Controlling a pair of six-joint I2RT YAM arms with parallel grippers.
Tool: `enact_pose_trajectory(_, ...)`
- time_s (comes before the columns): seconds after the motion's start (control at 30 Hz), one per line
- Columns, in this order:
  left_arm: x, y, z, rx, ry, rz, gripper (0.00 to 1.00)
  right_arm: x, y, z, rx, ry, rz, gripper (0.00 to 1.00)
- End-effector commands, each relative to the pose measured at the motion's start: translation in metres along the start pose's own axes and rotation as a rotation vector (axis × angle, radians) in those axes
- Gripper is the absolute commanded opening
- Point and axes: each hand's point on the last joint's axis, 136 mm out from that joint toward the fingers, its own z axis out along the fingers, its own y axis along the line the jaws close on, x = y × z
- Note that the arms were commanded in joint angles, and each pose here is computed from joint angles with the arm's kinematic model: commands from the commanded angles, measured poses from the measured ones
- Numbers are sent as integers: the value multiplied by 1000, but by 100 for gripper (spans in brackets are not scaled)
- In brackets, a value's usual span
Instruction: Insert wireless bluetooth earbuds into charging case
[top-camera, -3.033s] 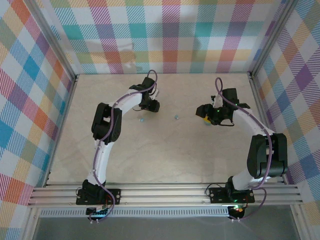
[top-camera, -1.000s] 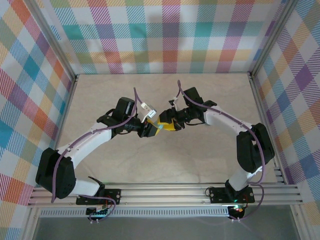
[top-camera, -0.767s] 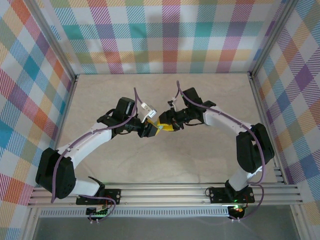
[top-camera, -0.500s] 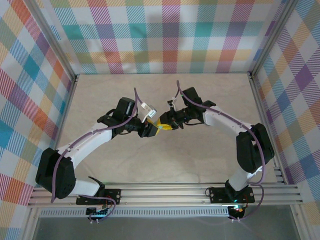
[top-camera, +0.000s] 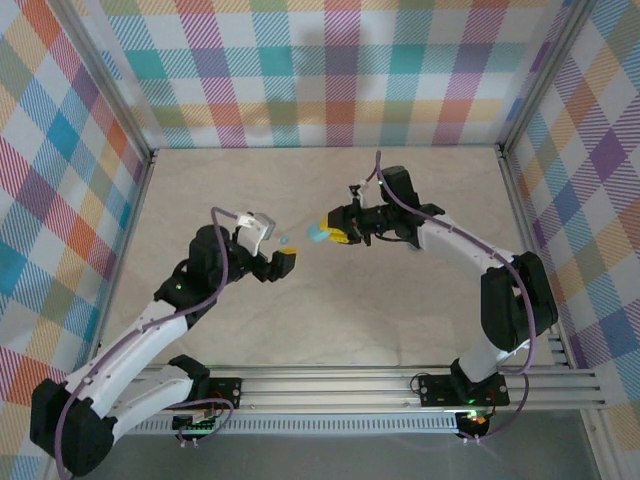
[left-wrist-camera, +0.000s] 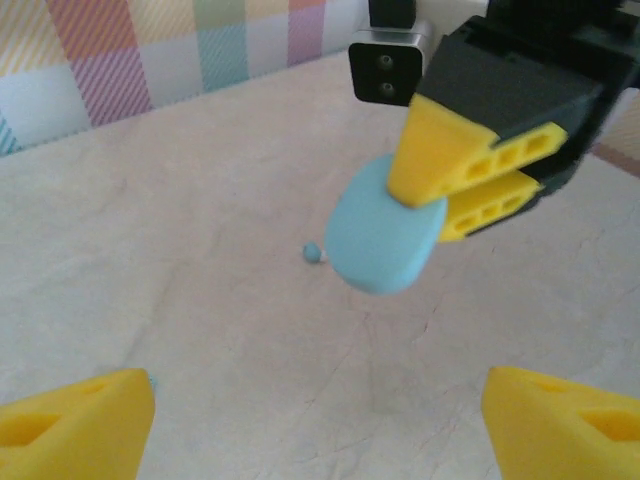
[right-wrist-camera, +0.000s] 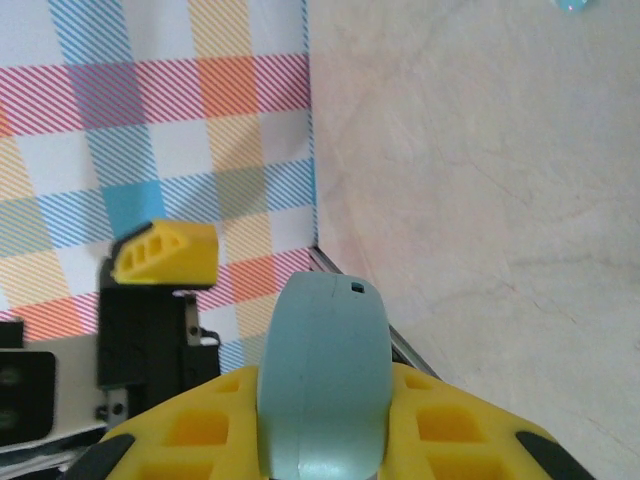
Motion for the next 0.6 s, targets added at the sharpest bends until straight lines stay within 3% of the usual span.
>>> enact_pose_trajectory(0.0,-18,-7,-3,52,-157,-22,84,-1,32,-5,-113,-8,-33,15)
enact_pose_trajectory(0.17,-24,-13,5,115,-273,-44,84,-2,28,-1,-156,-6,10,16)
enact_pose_trajectory(0.57,-55,-29,36,327,-367,-44,80,8,46,-15,-213,-27,29,16)
